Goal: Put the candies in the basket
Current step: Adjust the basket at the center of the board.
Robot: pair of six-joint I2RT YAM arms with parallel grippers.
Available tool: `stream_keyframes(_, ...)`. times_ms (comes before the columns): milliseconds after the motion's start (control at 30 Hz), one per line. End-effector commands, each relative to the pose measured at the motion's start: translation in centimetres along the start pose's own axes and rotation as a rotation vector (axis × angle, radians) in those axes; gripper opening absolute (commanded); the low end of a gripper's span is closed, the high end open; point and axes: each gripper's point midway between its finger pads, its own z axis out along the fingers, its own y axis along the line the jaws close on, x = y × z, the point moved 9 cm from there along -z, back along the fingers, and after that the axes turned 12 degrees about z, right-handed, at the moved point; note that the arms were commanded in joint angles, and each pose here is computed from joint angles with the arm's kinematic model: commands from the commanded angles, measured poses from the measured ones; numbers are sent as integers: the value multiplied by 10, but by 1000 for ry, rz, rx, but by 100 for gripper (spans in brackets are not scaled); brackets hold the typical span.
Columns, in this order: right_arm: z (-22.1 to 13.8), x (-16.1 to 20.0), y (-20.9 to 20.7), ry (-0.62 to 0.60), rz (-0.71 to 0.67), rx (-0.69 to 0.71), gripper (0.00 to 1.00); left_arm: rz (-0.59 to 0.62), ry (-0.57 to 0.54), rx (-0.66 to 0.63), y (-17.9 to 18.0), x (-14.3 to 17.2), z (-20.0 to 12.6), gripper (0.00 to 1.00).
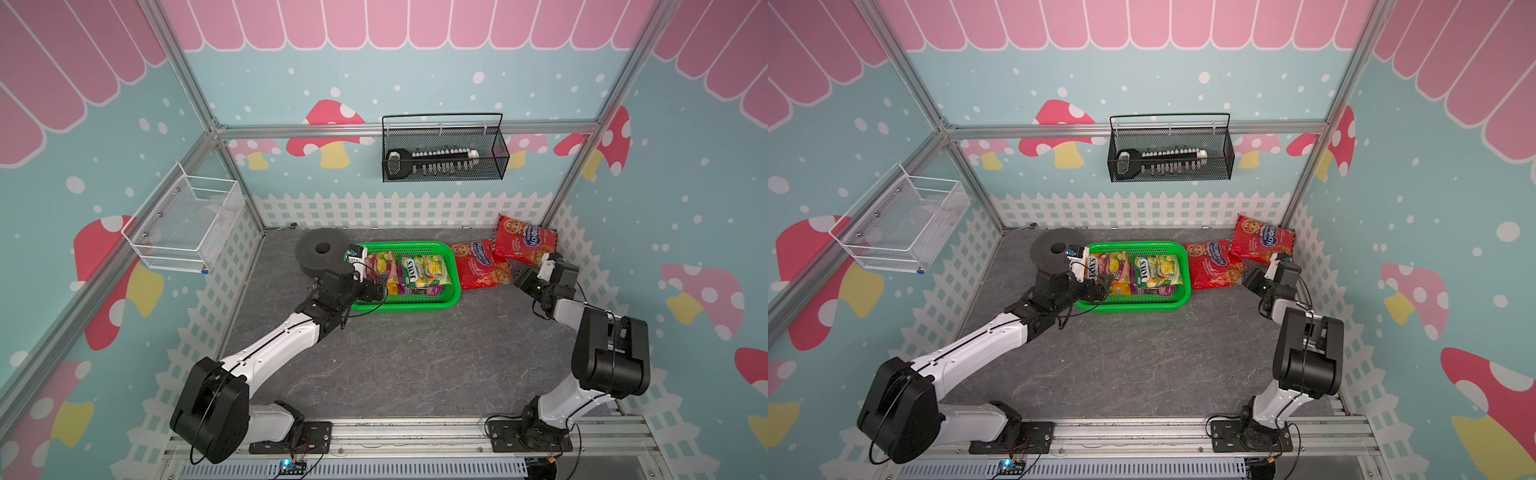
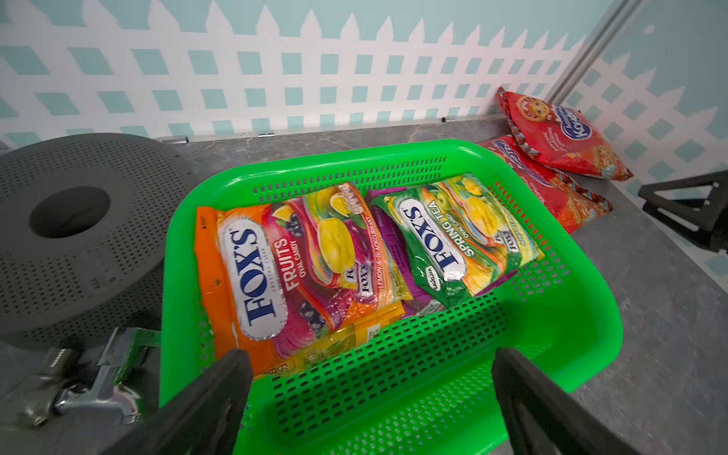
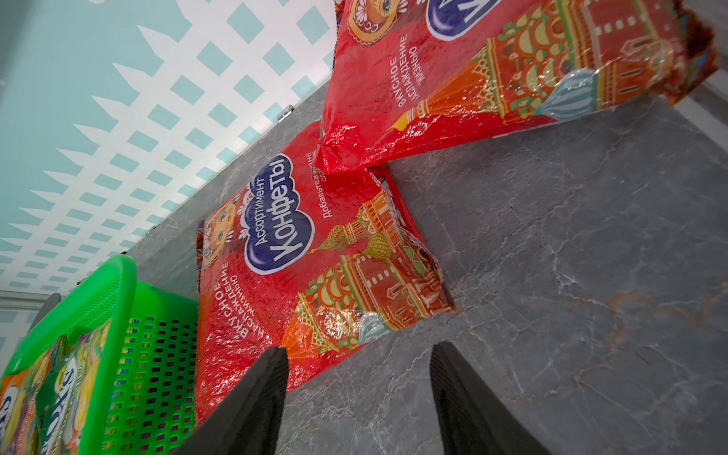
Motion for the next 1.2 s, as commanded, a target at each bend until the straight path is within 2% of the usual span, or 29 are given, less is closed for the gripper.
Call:
stream_keyframes(0,15,-8,-3,4,-27,-37,64,-125,35,-43,13,-1,5,99)
stream_keyframes(100,33,-3,-13,42,-3,-39,64,-179,65,-81,28,8,7,99)
stream_keyframes(200,46,3,-24,70,14,-24,63,-209,98,-64,36,17,11,99)
stream_keyframes(333,54,6,-27,91,20,-68,59,-268,158,-53,46,33,21,98)
stream_keyframes(500,61,9,-26,121,26,-135,46,-282,208,-50,50,43,32,97)
stream_keyframes(633,59,8,-24,116,16,-134,25,-273,234,-57,51,51,37,95)
stream_keyframes(833,31,1,-9,24,-34,-126,0,-276,291,-50,51,68,49,92)
stream_keyframes(1167,-46,8,17,-148,-96,-61,0,-317,311,-56,47,76,48,85)
